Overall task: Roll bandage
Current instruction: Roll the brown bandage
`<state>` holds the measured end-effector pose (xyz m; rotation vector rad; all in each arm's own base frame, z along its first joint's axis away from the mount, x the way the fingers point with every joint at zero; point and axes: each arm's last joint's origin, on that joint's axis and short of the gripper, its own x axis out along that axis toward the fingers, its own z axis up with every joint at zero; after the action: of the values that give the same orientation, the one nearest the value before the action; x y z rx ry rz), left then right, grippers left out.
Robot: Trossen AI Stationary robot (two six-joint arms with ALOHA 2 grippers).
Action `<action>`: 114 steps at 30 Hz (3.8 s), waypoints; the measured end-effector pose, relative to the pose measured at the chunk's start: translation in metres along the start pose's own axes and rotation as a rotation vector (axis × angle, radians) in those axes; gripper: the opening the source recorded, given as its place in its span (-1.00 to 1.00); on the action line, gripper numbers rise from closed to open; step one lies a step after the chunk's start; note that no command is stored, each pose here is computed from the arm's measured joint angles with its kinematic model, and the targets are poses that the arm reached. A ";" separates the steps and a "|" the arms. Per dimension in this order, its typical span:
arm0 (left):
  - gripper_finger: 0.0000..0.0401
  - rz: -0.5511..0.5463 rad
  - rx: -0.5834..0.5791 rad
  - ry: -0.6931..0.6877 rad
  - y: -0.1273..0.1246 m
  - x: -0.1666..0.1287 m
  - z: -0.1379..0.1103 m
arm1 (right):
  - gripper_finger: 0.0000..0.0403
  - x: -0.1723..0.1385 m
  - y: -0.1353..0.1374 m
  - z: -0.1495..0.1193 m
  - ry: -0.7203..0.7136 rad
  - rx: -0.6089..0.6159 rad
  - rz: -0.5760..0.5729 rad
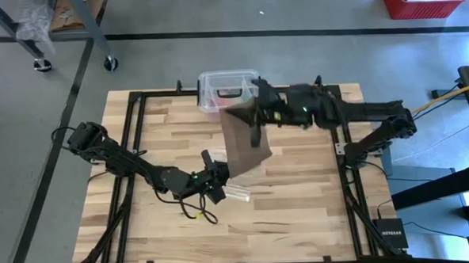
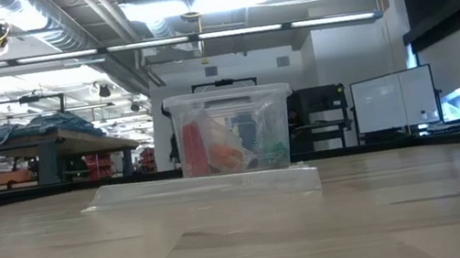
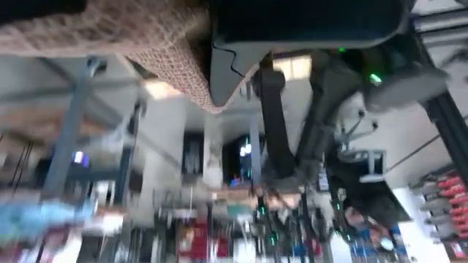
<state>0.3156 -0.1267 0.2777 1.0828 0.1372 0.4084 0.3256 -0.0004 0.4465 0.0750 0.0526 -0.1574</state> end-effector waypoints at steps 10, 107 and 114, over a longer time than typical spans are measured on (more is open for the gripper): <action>-1.00 -0.056 -0.066 0.023 -0.005 0.005 -0.008 | -0.20 0.015 -0.046 -0.044 0.381 0.177 -0.122; -1.00 -0.783 -0.829 -0.061 -0.009 0.028 -0.052 | 0.51 -0.001 -0.021 -0.113 0.772 0.081 -0.211; -1.00 -0.787 -0.824 -0.028 -0.010 0.028 -0.055 | 0.51 -0.018 -0.016 -0.050 0.707 0.113 -0.150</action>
<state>0.3275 -0.0742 0.2459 0.1682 0.3200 -0.2631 0.3028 -0.0098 0.3963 0.2373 0.7559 -0.2779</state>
